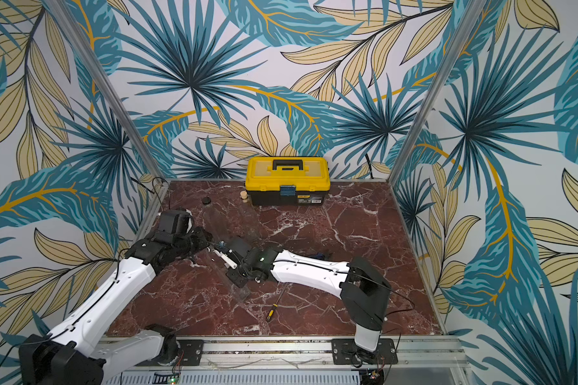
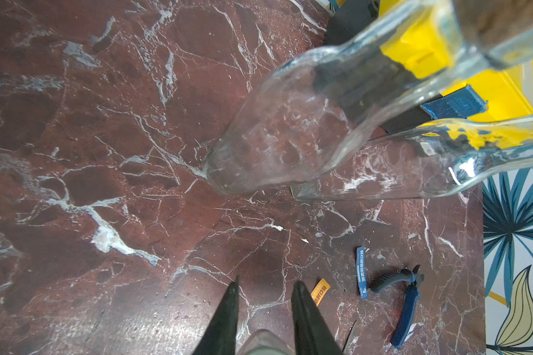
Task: Remove the label from the bottle
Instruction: Tear open the label from the bottle.
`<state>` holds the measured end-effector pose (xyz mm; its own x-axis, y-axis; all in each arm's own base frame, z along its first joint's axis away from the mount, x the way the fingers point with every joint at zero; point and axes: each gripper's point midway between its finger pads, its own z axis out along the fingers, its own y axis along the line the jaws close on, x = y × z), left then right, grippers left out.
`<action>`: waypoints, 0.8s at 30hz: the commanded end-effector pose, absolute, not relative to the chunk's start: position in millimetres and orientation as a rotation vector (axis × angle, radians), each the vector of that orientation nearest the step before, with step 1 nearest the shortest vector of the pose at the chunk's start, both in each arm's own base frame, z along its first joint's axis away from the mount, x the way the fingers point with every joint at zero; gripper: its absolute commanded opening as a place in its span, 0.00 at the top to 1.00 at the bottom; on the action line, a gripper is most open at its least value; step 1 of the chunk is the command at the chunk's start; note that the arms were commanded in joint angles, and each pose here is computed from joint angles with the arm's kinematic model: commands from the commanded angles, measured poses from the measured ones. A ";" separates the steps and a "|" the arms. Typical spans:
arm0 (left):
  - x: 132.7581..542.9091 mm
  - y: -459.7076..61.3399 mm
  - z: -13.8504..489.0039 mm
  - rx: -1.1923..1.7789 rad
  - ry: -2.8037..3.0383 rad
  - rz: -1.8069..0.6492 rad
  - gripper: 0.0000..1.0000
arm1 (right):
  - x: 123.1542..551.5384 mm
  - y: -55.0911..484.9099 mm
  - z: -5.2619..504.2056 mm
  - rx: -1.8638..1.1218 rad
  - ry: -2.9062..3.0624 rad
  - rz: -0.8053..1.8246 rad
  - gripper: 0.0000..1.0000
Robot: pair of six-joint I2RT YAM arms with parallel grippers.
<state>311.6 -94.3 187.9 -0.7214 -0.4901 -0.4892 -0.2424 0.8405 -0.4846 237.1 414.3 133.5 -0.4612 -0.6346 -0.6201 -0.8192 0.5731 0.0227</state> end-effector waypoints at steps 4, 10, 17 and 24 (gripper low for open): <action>314.4 -100.1 197.8 -0.490 2.386 -0.550 1.00 | 243.3 417.0 130.3 -1.151 2.245 0.390 0.82; 314.7 -100.5 197.9 -0.489 2.387 -0.551 1.00 | 243.5 419.5 133.8 -1.158 2.236 0.397 0.82; 314.8 -99.9 199.2 -0.488 2.383 -0.553 1.00 | 242.9 417.6 129.0 -1.164 2.255 0.384 1.00; 312.8 -99.8 200.2 -0.479 2.379 -0.556 1.00 | 244.7 414.5 128.6 -1.148 2.257 0.363 1.00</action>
